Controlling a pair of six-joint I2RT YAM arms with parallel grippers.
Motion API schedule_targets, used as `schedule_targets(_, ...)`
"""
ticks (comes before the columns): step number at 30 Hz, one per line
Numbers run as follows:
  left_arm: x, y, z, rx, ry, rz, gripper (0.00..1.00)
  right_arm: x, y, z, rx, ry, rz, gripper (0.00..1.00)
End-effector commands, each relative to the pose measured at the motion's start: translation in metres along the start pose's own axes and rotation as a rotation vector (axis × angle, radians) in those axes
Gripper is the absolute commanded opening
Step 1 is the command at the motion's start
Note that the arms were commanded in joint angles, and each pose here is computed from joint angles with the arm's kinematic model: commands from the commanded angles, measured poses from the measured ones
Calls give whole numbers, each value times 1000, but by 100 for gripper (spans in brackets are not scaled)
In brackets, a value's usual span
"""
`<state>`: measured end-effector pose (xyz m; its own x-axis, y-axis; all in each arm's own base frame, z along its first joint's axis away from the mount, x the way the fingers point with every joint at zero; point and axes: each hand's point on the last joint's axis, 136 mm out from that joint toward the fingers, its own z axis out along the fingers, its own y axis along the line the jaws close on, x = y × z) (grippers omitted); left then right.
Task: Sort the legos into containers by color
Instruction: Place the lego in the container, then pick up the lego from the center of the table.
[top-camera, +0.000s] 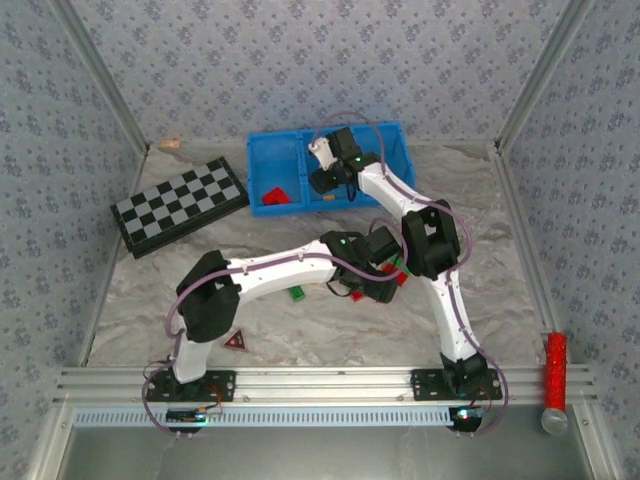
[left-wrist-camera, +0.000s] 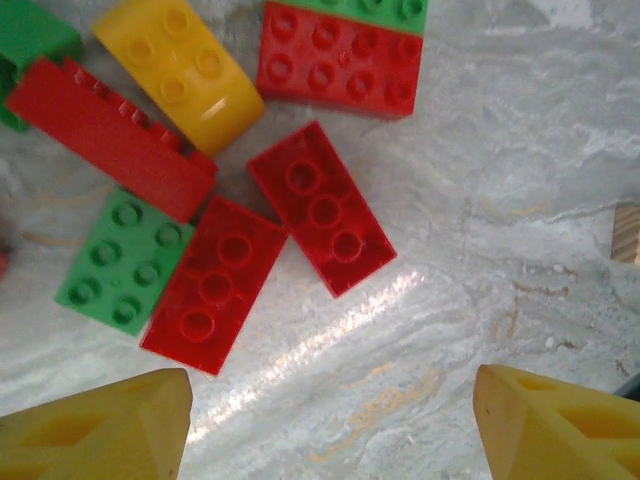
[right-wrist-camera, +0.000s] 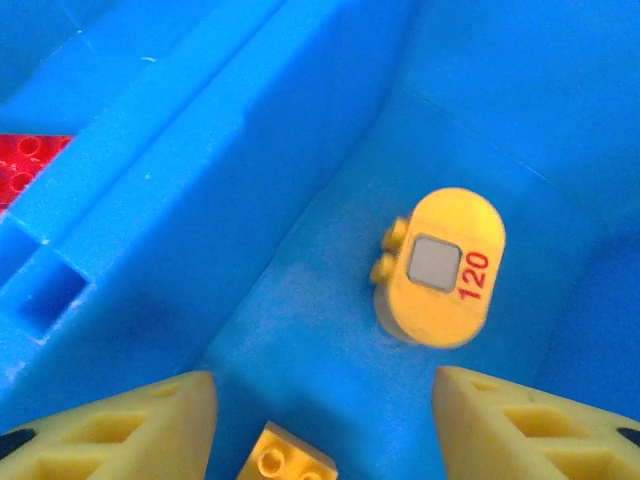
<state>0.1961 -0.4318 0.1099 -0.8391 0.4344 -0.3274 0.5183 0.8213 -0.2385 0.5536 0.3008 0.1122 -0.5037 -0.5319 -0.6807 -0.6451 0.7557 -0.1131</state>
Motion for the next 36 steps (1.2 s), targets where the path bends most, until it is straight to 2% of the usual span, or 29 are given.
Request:
schedule_targets(1,11,-18,5,-2,46,-36,73,-26,6,-26,-30,-57,-17,61)
schedule_targets(11,19,-41,20,20,102,-62,66,-59,4,-80,-73,-161,-17,63)
schedule_targets(24,24,-30,36,-63,130,-131,64,-84,-31,-179,-35,-277,22,82)
schedule_targets(27,26,-25,41,-94,137,-158,63,-85,-37,-205,-22,-309,22,86)
schedule_targets(32,21,-18,51,-104,132,-208,63,-78,-50,-245,81,-365,4,91)
schedule_targets(36,10,-13,56,-104,116,-239,63,-65,-61,-274,143,-380,79,97)
